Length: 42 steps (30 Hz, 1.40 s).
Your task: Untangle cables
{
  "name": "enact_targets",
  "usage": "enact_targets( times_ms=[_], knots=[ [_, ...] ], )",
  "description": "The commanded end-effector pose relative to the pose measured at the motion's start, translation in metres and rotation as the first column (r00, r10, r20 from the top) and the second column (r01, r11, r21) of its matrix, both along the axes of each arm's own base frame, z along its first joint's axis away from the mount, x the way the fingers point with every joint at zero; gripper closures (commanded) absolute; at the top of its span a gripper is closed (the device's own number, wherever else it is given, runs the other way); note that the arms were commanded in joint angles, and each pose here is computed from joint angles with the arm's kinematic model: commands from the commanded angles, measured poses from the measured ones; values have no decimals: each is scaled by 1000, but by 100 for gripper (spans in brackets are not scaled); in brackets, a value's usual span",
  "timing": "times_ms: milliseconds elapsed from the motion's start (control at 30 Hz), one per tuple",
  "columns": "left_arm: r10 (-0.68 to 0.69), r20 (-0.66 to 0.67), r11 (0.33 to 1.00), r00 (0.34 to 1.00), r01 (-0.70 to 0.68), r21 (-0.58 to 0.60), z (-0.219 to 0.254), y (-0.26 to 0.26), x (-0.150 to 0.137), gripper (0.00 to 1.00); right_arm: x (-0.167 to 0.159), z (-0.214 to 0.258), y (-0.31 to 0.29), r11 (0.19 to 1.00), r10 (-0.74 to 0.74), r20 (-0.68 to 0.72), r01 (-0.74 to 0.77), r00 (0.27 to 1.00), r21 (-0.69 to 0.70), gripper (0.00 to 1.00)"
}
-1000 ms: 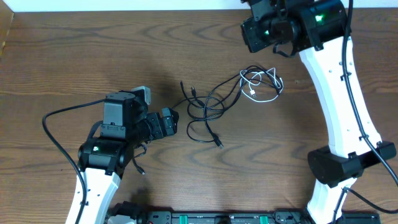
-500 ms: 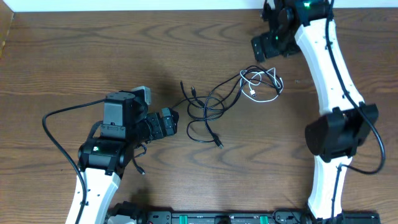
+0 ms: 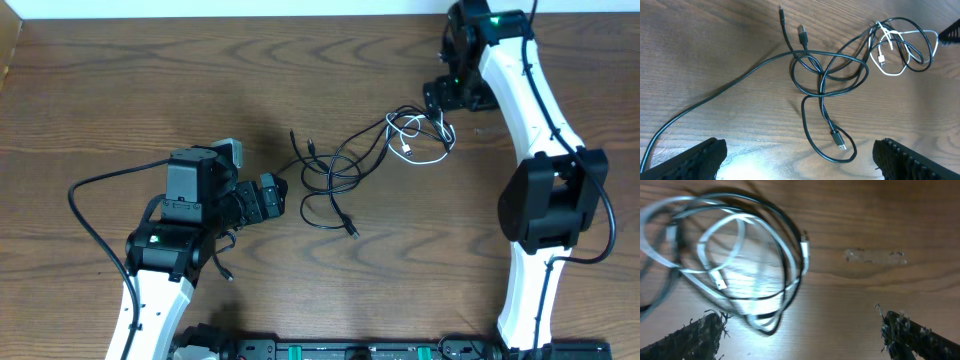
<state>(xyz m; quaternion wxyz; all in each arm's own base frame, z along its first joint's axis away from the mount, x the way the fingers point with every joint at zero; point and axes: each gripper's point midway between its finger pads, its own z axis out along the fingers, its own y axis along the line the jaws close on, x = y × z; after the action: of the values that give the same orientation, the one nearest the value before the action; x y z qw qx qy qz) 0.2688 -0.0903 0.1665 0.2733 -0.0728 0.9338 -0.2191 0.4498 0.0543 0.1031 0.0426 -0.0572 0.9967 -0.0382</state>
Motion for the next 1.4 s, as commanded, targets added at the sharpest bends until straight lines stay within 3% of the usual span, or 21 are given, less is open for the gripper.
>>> enact_targets(
  times_ms=[0,367,533,800,967,1100,1167,1233,1367],
  knots=[
    [-5,20,1000,1000,5,-6,8,-1,3,2,-6,-15,-16,999,-43,-32,42,999,-28,1],
    [-6,20,1000,1000,6,-6,8,-1,3,2,-1,-37,-22,997,-48,-11,48,999,-55,1],
    [-5,20,1000,1000,5,-6,8,-1,3,2,0,-51,-35,990,-48,6,48,999,-131,15],
    [-6,20,1000,1000,6,-6,8,-1,3,2,2,-58,-60,960,-10,23,16,1000,-278,22],
    [-5,20,1000,1000,5,-6,8,-1,3,2,7,-38,-96,866,-17,64,47,998,-498,18],
    [-5,20,1000,1000,5,-6,8,-1,3,2,7,-8,-130,706,-15,92,75,996,-704,15],
    [-5,20,1000,1000,5,-6,8,-1,3,2,7,9,-143,611,-11,102,88,995,-787,8],
    [-5,20,1000,1000,5,-6,8,-1,3,2,6,24,-152,530,-7,111,97,994,-842,4],
    [-5,20,1000,1000,5,-6,8,-1,3,2,6,34,-156,478,-6,127,114,992,-871,1]
  ],
)
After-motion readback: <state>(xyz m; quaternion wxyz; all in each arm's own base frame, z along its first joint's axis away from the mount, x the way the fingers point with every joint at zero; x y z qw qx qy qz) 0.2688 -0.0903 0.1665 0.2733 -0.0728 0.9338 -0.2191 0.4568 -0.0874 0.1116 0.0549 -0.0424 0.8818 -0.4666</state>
